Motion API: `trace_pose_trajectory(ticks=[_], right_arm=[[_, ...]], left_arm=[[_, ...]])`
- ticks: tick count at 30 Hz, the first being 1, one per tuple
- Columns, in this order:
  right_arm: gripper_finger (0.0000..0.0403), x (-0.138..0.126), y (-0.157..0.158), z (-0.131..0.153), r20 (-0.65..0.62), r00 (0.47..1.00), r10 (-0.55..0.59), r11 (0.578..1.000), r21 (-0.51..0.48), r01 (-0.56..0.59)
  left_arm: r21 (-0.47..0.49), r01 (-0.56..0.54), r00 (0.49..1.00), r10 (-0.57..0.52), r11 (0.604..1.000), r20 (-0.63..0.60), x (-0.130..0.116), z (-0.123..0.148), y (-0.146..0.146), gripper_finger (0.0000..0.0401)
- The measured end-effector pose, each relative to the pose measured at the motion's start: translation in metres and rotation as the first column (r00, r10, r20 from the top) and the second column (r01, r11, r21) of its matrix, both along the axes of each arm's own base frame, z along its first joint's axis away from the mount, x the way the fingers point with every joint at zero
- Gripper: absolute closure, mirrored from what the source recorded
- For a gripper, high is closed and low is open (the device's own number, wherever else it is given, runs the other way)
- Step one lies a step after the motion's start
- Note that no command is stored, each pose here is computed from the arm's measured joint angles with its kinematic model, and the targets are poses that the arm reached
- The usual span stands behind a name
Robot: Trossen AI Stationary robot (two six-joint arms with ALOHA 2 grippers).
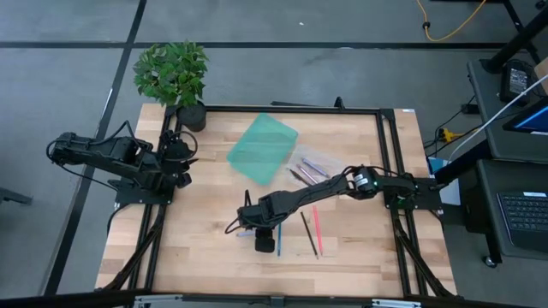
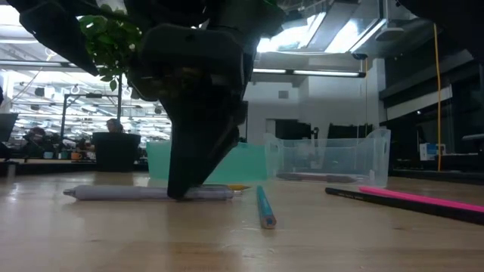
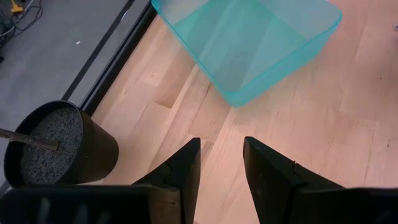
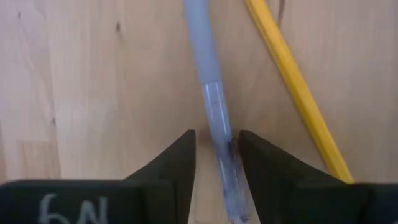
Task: Sort pens & pencils
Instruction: Put the light blue pen into the transparent bin
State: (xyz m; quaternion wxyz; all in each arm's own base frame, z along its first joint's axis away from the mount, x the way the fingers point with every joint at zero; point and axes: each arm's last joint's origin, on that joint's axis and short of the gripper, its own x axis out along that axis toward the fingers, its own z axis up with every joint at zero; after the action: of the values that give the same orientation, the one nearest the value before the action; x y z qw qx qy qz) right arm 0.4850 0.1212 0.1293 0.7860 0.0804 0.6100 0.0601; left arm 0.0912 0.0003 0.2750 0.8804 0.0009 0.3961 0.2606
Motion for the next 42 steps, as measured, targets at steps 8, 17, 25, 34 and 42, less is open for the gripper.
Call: trace_pose_trajectory(ticks=[8,17,25,34,42], right_arm=[[0.0307,-0.001,0.000,-0.003,-0.002,1.000,-0.008,1.000,0.003,0.008],[0.0365,-0.001,0.001,-0.003,-0.001,1.000,-0.001,1.000,-0.001,0.001],[0.0365,0.001,0.006,0.005,0.015,1.000,-0.006,1.000,-0.004,0.006],[0.0371,0.001,0.023,0.019,0.012,1.000,-0.005,1.000,0.021,0.004],[0.0371,-0.002,0.034,0.046,0.009,1.000,-0.024,0.999,-0.034,0.025]], left_arm=[[0.000,0.000,1.000,0.000,1.000,0.000,0.000,0.000,0.000,0.0286],[0.000,0.000,1.000,0.000,1.000,0.000,0.000,0.000,0.000,0.0286],[0.000,0.000,1.000,0.000,1.000,0.000,0.000,0.000,0.000,0.0286],[0.000,0.000,1.000,0.000,1.000,0.000,0.000,0.000,0.000,0.0286],[0.000,0.000,1.000,0.000,1.000,0.001,0.000,0.000,0.000,0.0286]])
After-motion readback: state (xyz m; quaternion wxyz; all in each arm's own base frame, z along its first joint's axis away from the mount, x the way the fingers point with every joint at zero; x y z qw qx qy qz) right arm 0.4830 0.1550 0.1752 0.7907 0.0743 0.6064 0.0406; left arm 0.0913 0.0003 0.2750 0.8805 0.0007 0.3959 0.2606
